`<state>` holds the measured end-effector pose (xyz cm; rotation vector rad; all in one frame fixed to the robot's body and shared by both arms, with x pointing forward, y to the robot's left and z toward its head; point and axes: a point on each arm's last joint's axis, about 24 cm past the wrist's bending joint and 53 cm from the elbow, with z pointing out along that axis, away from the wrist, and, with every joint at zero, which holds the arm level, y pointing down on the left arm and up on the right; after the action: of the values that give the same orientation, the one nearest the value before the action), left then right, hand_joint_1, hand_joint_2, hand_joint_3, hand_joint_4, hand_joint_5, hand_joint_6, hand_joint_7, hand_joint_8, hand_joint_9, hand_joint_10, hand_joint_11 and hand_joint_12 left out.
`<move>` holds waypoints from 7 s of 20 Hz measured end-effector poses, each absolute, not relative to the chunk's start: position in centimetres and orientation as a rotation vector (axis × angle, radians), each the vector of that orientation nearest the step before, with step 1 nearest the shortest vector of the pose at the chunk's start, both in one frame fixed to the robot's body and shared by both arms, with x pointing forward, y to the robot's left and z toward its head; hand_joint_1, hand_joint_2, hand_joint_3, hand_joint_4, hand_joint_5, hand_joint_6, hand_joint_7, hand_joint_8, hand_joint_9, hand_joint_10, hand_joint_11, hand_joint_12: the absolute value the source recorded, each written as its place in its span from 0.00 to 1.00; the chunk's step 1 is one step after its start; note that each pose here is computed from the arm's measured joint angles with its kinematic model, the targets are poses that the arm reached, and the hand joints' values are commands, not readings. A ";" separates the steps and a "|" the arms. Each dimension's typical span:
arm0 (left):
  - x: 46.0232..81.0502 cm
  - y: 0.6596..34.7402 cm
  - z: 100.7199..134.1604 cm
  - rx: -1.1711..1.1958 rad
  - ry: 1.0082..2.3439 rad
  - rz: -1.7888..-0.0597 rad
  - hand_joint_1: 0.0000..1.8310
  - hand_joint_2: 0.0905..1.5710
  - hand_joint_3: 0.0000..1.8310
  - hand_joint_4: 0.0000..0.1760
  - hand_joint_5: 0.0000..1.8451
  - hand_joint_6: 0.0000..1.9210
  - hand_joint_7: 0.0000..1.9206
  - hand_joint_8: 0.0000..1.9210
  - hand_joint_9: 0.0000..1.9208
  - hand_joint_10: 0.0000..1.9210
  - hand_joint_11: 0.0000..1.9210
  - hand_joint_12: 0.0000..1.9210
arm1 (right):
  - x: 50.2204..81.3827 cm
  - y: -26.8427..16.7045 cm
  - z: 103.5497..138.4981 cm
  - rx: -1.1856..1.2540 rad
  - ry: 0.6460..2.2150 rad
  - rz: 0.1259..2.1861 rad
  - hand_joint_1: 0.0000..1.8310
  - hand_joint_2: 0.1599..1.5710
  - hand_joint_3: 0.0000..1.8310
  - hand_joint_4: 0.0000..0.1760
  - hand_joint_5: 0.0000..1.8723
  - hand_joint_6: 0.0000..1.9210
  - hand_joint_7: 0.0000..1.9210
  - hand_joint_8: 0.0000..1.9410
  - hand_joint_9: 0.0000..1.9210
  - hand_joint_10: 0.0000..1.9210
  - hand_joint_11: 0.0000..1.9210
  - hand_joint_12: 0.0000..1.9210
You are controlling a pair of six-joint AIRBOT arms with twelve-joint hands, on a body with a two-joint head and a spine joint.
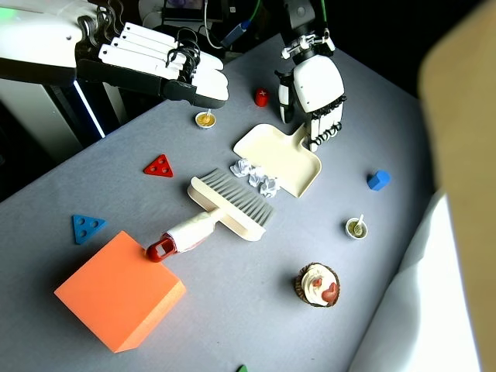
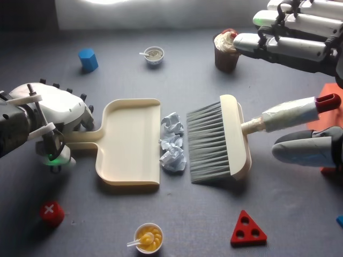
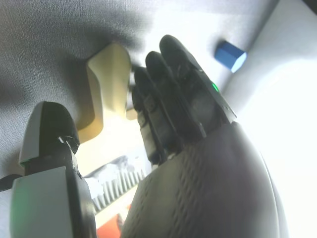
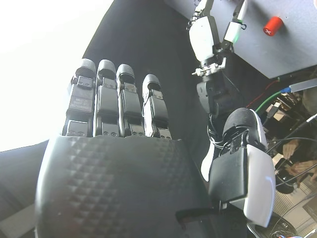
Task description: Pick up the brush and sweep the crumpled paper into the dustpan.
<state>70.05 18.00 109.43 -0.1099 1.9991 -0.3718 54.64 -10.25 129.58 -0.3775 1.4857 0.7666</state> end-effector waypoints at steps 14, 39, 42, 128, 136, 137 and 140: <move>70.0 18.0 109.5 -0.117 1.996 -0.372 0.63 0.62 0.00 0.01 0.48 0.01 0.42 0.00 0.35 0.00 0.32 0.02 | 54.6 -10.2 129.6 -0.378 1.485 0.767 0.00 0.61 0.00 0.00 0.06 0.00 0.06 0.00 0.06 0.00 0.06 0.01; 70.0 18.0 109.6 -0.150 1.990 -0.375 0.69 0.65 0.00 0.00 0.62 0.46 0.58 0.30 0.53 0.00 0.48 0.07 | 54.6 -10.2 129.7 -0.379 1.479 0.769 0.00 0.61 0.00 0.00 0.05 0.00 0.05 0.00 0.05 0.00 0.04 0.00; 70.1 17.9 109.8 -0.146 1.984 -0.376 0.70 0.64 0.00 0.00 0.64 0.42 0.61 0.25 0.54 0.00 0.47 0.05 | 54.6 -10.2 129.7 -0.379 1.479 0.768 0.00 0.61 0.00 0.00 0.04 0.00 0.05 0.00 0.05 0.00 0.04 0.00; 72.1 17.0 114.7 -0.126 1.863 -0.443 0.69 0.64 0.00 0.00 0.64 0.41 0.60 0.29 0.54 0.00 0.51 0.03 | 57.1 -9.2 120.0 -0.548 1.273 0.190 0.61 0.55 0.00 0.00 0.03 0.00 0.02 0.00 0.03 0.00 0.07 0.00; 72.2 16.9 114.9 -0.130 1.858 -0.451 0.70 0.63 0.00 0.00 0.65 0.40 0.62 0.24 0.54 0.00 0.51 0.02 | 59.4 -9.8 117.9 -0.450 1.312 0.157 0.59 0.54 0.00 0.00 0.04 0.00 0.02 0.00 0.03 0.00 0.06 0.00; 72.2 17.0 114.9 -0.130 1.858 -0.450 0.70 0.63 0.00 0.00 0.65 0.39 0.62 0.25 0.54 0.00 0.51 0.02 | 59.7 -9.8 117.5 -0.445 1.317 0.147 0.58 0.54 0.00 0.00 0.03 0.00 0.01 0.00 0.03 0.00 0.06 0.00; 72.2 17.0 115.0 -0.131 1.858 -0.450 0.69 0.64 0.00 0.00 0.63 0.43 0.60 0.28 0.53 0.00 0.50 0.02 | 60.5 -10.5 116.8 -0.425 1.320 0.117 0.59 0.55 0.00 0.00 0.04 0.00 0.02 0.00 0.03 0.00 0.06 0.00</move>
<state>72.22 17.00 114.96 -0.1307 1.8577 -0.4498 60.55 -10.50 116.78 -0.4248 1.3202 0.1169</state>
